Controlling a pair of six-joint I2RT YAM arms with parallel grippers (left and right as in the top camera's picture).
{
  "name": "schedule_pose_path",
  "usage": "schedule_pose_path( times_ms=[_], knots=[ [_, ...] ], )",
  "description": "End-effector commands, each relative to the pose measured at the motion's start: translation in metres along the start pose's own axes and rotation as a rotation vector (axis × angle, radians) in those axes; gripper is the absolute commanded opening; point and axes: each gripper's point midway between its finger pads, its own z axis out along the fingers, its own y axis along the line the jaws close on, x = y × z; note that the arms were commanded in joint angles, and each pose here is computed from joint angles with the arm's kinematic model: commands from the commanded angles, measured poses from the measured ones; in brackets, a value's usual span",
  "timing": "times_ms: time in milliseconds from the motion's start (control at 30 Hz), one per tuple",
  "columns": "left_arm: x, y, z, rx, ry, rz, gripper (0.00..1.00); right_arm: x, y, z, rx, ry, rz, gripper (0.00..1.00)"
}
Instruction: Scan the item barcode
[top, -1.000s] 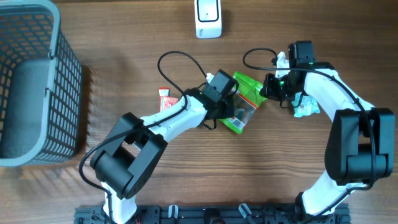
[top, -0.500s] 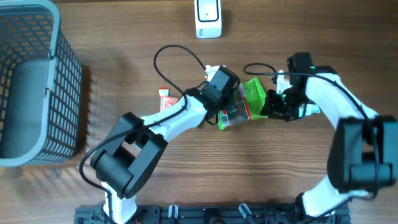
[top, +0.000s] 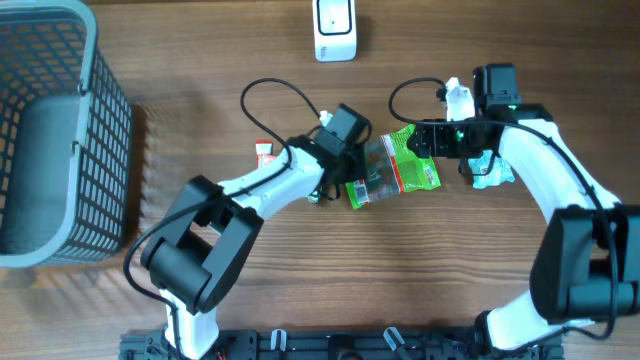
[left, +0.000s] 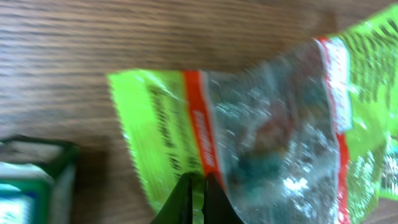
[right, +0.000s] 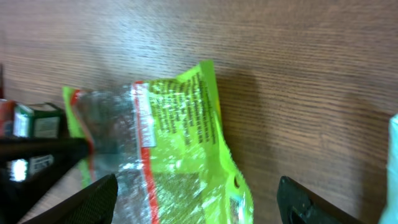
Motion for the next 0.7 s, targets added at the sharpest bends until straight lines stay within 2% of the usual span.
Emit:
schedule_pose_path(
  times_ms=[0,200,333,567,667],
  knots=[
    [0.012,0.012,0.016,-0.002,0.066,-0.023,0.04,0.005,0.0,0.016,-0.027,0.036,-0.064,0.82],
    [0.024,0.016,0.032,-0.021,0.098,-0.017,0.04,0.015,-0.008,0.04,-0.034,0.081,-0.05,0.82],
    [0.029,0.014,0.037,-0.021,0.105,-0.007,0.04,0.022,0.009,0.049,-0.165,0.092,-0.104,0.81],
    [0.029,0.014,0.038,-0.021,0.104,-0.007,0.04,0.05,0.014,0.063,-0.225,0.161,-0.065,0.81],
    [0.03,0.013,0.038,-0.02,0.105,-0.005,0.04,0.065,0.012,0.067,-0.222,0.194,0.005,0.81]
  ],
)
